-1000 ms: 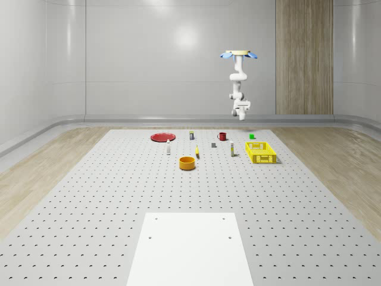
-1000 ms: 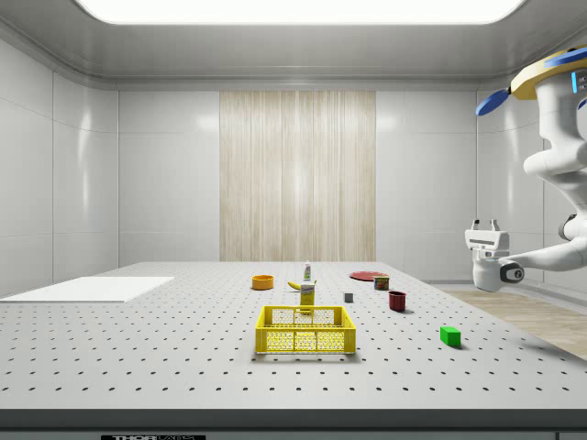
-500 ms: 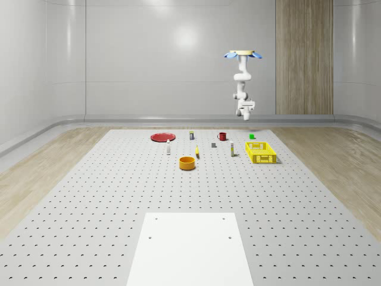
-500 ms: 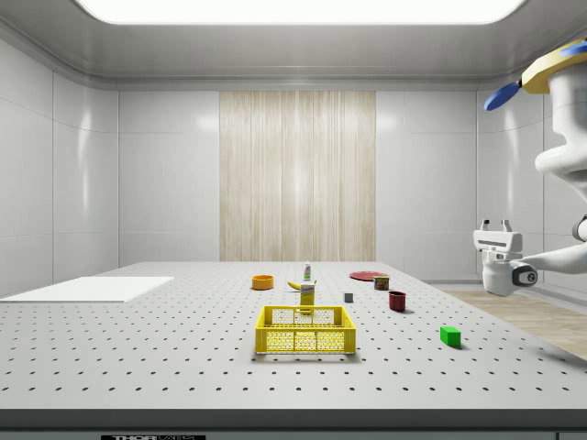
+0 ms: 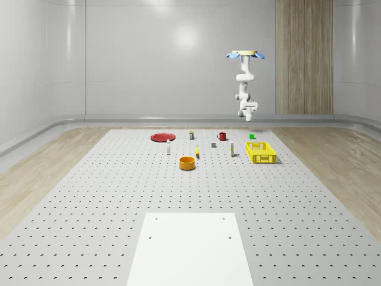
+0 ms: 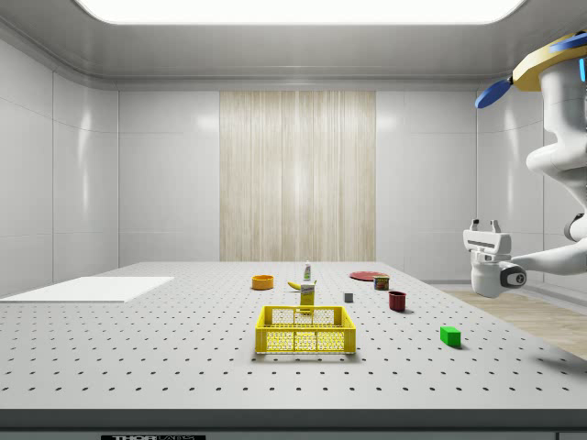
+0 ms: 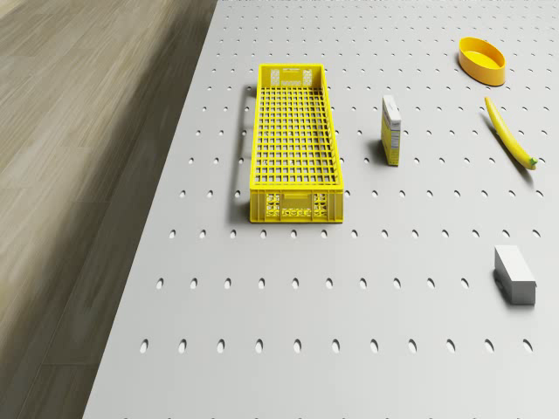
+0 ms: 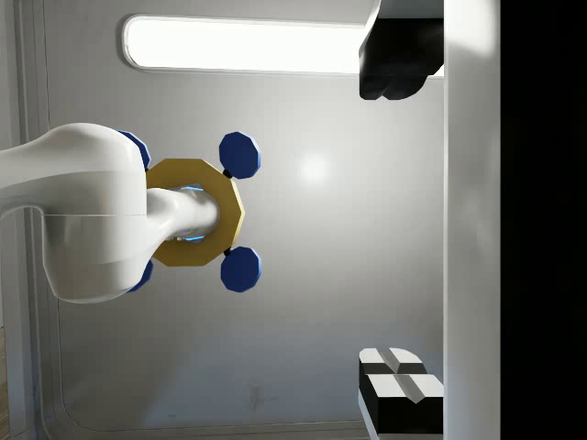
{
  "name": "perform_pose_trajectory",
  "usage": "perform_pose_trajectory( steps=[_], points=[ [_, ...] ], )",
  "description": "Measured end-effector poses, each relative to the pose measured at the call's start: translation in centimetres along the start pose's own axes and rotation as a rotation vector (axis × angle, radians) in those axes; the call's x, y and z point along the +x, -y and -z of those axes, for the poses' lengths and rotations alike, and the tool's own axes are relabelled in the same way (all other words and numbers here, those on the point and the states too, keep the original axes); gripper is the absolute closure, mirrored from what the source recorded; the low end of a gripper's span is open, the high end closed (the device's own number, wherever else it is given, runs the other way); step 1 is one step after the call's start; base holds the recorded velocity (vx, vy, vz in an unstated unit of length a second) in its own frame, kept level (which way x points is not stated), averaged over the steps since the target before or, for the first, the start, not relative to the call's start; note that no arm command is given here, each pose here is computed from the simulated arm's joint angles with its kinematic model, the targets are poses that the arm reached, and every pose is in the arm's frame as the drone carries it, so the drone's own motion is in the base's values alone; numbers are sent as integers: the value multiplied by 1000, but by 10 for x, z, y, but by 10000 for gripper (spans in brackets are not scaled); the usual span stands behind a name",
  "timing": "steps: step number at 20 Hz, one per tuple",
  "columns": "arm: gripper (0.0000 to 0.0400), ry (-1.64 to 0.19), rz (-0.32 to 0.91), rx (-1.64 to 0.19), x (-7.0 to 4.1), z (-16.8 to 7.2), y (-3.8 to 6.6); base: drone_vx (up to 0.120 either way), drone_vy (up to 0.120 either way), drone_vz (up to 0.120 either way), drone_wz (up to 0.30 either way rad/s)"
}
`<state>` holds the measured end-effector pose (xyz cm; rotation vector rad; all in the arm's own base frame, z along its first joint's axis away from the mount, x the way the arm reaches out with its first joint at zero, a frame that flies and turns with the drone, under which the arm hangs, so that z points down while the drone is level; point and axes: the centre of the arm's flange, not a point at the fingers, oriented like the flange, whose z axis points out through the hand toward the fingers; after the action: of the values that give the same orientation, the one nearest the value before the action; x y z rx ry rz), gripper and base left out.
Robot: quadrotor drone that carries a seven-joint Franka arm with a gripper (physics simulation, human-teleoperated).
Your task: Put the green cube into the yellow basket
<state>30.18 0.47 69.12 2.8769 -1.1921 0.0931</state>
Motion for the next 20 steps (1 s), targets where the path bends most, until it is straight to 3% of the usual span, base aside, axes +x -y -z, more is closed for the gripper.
perform_pose_trajectory(
  steps=[7,11,16,20],
  points=[
    [0,-79,2,-72,-8,-1,7,120,0,0,0],
    [0,-185,4,-173,-18,-3,17,120,0,-80,0],
    [0,-454,11,-440,-42,-20,41,120,0,-104,0],
    [0,-838,20,-824,-66,-62,63,120,0,-120,0]
  ],
)
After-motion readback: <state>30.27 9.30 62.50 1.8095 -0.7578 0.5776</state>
